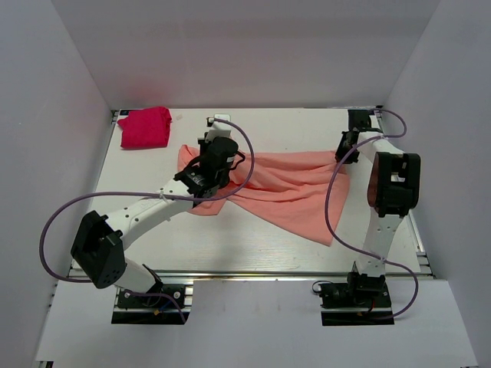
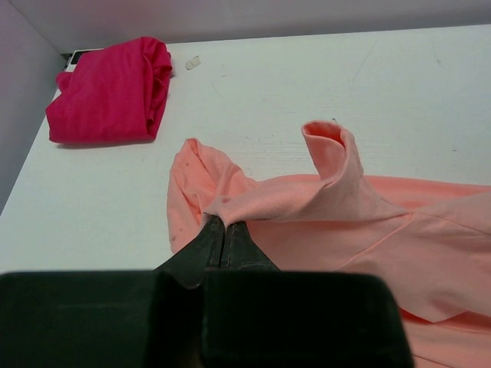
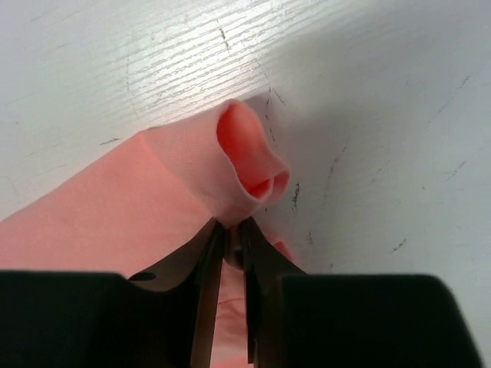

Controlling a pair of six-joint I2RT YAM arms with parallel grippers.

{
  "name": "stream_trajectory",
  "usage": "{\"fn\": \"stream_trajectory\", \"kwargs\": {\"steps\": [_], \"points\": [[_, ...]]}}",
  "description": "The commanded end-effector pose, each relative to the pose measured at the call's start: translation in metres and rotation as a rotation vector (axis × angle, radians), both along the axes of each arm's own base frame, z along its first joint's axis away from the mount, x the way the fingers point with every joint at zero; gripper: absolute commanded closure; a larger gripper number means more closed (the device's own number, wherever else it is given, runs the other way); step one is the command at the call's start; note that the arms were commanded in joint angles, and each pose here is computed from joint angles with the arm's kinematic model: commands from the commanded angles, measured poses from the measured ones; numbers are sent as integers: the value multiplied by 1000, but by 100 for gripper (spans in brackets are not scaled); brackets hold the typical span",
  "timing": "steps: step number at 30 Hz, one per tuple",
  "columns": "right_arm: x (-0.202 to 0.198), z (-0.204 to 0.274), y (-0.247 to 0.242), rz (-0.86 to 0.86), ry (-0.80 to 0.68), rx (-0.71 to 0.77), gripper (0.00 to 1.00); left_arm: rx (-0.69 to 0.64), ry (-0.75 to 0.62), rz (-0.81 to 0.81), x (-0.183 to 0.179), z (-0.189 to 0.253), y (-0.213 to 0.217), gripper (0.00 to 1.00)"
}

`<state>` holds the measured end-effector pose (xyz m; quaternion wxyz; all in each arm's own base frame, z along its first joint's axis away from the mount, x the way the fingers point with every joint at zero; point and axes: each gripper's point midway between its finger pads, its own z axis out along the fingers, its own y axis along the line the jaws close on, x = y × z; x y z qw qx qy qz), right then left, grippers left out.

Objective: Fold and stack the t-shirts
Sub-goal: Flatten out the tshirt

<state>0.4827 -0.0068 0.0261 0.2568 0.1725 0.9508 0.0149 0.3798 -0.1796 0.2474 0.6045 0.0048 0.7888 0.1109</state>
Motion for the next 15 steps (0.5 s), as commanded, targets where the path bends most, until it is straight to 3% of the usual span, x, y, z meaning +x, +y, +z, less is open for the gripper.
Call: {"fn": "stream_trajectory", "kwargs": {"steps": [1, 4, 11, 15], "points": [[21, 68, -5, 4, -158, -34, 79, -26, -14, 4, 1, 7, 2, 100], [23, 88, -7, 3, -189, -49, 100, -24, -16, 21, 2, 8, 7, 100], [12, 149, -10, 9, -263, -66, 100, -43, -119, 47, 1, 50, 21, 100], [-5, 218, -5, 69, -389, -72, 100, -35, -191, 112, -5, 85, 42, 100]]}}
